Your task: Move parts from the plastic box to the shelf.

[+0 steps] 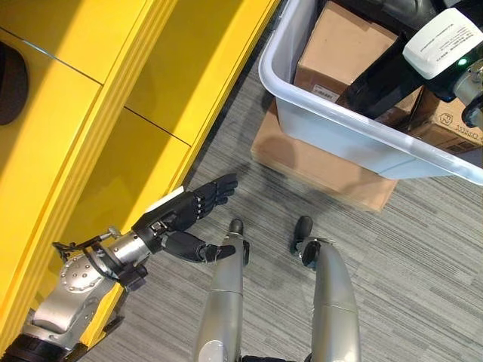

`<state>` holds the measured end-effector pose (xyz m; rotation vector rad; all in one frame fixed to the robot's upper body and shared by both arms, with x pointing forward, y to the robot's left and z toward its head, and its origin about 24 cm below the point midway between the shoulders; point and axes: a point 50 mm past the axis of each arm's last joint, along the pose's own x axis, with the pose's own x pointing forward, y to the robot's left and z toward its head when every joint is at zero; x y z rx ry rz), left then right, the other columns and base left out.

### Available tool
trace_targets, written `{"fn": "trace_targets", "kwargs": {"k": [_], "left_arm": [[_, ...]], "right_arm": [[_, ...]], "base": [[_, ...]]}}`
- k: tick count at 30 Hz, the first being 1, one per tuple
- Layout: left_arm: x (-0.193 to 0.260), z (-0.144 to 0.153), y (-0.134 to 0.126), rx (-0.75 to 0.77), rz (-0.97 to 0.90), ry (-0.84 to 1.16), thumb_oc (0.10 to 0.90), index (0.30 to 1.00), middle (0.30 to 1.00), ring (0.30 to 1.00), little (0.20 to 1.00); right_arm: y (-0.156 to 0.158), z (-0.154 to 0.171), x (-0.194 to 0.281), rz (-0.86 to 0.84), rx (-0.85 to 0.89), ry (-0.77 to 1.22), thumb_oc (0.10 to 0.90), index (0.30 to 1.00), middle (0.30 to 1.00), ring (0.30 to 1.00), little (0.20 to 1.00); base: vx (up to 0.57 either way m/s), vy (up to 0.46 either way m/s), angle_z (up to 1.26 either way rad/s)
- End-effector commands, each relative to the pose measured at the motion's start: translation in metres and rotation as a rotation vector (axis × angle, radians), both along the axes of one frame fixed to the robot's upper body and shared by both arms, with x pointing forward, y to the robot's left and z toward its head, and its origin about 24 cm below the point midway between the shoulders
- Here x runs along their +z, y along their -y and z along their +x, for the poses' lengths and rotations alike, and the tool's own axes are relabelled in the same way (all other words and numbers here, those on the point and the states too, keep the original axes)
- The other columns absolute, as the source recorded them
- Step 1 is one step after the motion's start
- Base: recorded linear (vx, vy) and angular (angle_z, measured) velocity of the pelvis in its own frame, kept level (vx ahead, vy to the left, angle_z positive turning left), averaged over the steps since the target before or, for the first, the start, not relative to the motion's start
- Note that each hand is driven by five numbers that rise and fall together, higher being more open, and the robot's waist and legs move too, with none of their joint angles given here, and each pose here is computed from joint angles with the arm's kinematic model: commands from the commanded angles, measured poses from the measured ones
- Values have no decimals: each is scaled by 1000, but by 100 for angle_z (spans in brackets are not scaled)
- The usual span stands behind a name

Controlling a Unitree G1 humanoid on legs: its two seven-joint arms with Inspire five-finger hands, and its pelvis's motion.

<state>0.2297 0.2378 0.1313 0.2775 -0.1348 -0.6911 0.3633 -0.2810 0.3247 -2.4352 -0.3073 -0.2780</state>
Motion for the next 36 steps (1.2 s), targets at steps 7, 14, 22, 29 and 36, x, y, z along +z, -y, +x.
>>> {"fn": "trace_targets", "kwargs": {"k": [7,14,22,29,36], "left_arm": [[27,-9,4,-75,-60,182,900,1000,1000,1000,1000],[23,-10,3,-92,-76,185,900,1000,1000,1000,1000],[20,-12,3,-109,-80,191,900,1000,1000,1000,1000],[20,-10,4,-108,-106,200,900,1000,1000,1000,1000],[19,-10,11,-115,-144,214,900,1000,1000,1000,1000]], "right_arm": [[53,-44,86,11,-351,433,900,1000,1000,1000,1000],[64,-61,99,-23,-559,565,900,1000,1000,1000,1000],[81,-70,97,42,-679,606,900,1000,1000,1000,1000],[84,-71,97,122,-635,655,900,1000,1000,1000,1000],[89,-66,78,391,-493,685,900,1000,1000,1000,1000]], "base": [[-8,3,1],[-5,5,0],[-12,13,2],[-31,48,0],[-63,101,-4]]}}
